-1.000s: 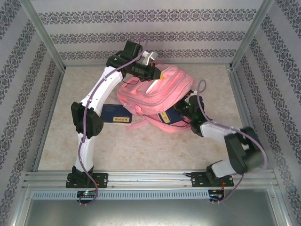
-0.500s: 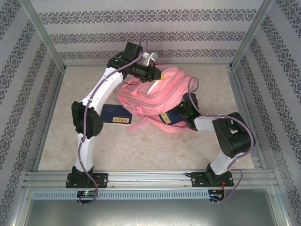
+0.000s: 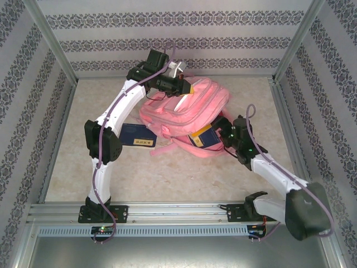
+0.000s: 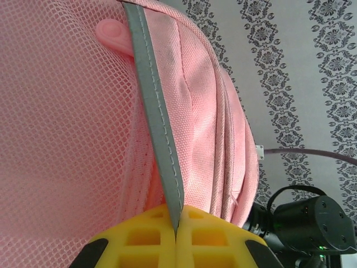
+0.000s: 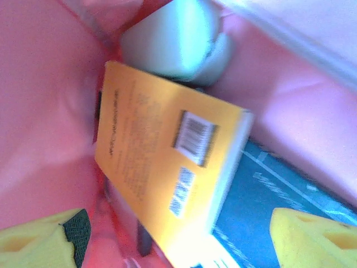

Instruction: Pack the student bag

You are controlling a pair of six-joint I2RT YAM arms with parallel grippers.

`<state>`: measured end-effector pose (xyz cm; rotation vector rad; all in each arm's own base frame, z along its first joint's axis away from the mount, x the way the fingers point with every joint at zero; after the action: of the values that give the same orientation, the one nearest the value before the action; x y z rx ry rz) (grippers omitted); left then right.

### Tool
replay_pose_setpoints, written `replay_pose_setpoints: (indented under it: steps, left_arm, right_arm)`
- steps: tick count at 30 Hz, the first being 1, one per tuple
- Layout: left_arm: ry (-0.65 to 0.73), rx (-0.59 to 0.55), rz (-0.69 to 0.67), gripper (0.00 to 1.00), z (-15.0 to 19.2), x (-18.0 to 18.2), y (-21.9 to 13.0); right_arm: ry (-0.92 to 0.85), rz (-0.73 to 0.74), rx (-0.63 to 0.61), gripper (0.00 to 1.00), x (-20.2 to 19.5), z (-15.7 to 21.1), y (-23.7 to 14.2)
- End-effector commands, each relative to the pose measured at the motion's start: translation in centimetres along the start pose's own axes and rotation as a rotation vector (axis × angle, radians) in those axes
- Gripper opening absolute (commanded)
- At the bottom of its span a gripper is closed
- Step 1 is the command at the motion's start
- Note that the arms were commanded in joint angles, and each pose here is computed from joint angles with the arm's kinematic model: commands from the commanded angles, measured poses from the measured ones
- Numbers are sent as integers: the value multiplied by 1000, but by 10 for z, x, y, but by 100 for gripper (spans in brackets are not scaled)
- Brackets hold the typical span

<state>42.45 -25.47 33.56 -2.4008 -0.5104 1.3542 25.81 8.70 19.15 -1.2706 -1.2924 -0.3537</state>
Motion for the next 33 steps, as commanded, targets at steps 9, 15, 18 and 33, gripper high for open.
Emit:
replay_pose_setpoints:
  steps: [9,15,18,33]
  left_arm:
    - [39,-25,69,15,8,-13,22]
    - [53,-77,16,41,14,-19,10]
    - [84,-112,-82,44,20,-23,-9]
    - [-581,-473,-805,46,132,137,-117]
  right_arm:
    - [-117,84,-189,76,-19,-7,-75]
    - [-200,75,-228,76,-8,-8,-98]
    - [-226,30,-209,74,-3,-4,-98]
    - [-674,-97,-58,9,48,62,-76]
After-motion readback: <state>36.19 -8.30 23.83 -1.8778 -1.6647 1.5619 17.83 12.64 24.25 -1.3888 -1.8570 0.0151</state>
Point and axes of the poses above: each hand's point on the last joint's axis, 136 mm out from that joint toward the fingers, its own y axis out along the fingers, its own x axis along the line the jaws close on, z = x × y, the point moved 9 cm from there along -y, back along the fingers, and after that the axes turned 6 degrees about y, right-handed, at the moved point
